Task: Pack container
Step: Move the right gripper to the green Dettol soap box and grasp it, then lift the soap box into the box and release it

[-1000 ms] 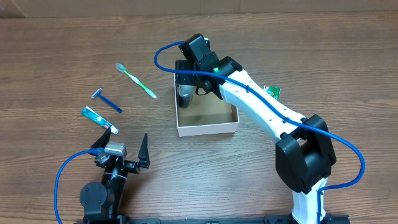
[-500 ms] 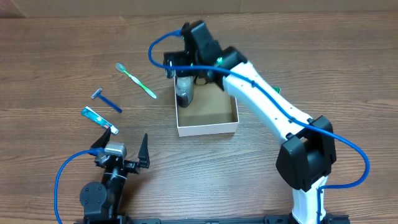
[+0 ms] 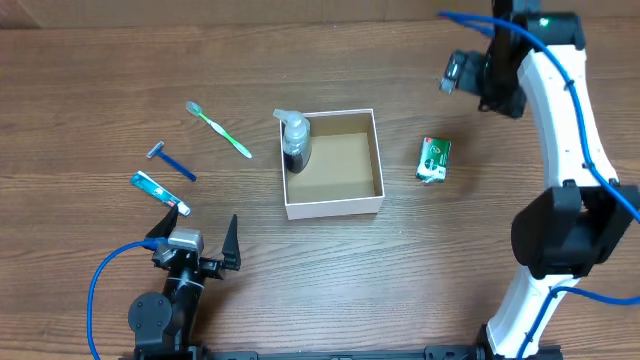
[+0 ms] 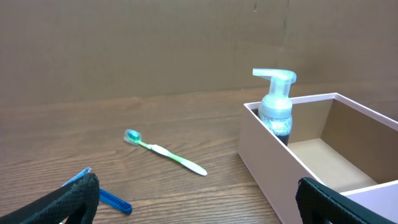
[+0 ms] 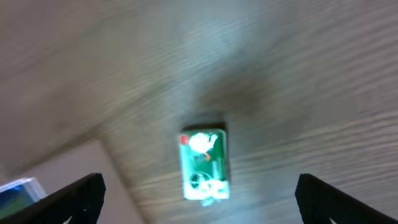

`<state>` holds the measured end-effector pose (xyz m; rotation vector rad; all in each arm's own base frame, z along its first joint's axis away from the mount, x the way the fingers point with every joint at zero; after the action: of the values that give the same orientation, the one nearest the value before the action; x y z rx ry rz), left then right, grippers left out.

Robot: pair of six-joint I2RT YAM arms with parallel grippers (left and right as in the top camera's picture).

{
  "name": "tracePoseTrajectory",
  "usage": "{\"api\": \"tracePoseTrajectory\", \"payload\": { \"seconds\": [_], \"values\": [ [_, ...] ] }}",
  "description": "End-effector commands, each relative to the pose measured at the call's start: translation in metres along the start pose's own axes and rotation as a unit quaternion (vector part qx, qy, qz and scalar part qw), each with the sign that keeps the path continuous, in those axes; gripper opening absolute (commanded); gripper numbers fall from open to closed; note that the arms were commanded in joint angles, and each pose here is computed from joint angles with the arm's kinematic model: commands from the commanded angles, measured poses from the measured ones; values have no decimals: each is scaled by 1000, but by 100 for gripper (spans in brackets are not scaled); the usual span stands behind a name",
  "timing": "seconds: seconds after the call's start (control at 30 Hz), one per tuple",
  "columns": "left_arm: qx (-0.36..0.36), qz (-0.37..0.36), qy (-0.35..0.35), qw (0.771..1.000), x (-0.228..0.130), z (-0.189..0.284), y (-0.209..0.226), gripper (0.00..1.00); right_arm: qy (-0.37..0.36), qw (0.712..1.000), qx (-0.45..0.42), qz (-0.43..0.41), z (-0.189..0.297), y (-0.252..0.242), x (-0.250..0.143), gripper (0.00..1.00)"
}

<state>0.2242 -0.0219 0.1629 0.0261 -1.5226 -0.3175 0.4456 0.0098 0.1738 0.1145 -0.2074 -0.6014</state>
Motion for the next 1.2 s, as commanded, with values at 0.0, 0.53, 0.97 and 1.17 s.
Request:
{"api": "tracePoseTrajectory", "payload": {
  "seconds": [0.0,0.53,0.97,1.17],
  "values": [
    [4,-6,-2,1000,0,0,1,100,30,999,-26,-7,-37,-14,-18,100],
    [4,-6,-2,1000,0,0,1,100,51,998,-27,14,-145,-23,-80,81],
    [4,-6,-2,1000,0,0,1,100,47,999,1,24,-102,-4,-63,49],
    [4,-7,-2,1000,0,0,1,100,-5,994,77,78,20,38,-38,52]
  ]
}}
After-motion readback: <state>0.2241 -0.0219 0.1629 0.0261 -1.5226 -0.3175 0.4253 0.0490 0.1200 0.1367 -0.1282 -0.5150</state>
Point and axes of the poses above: each gripper's point midway between its finger pads, its own z axis back along the fingers, its own y axis along the line the jaws close on, x = y × z, the point moved 2 cm from there along z, back along the fingers, and after that the axes turned 13 degrees about -z, right-handed, at the moved point
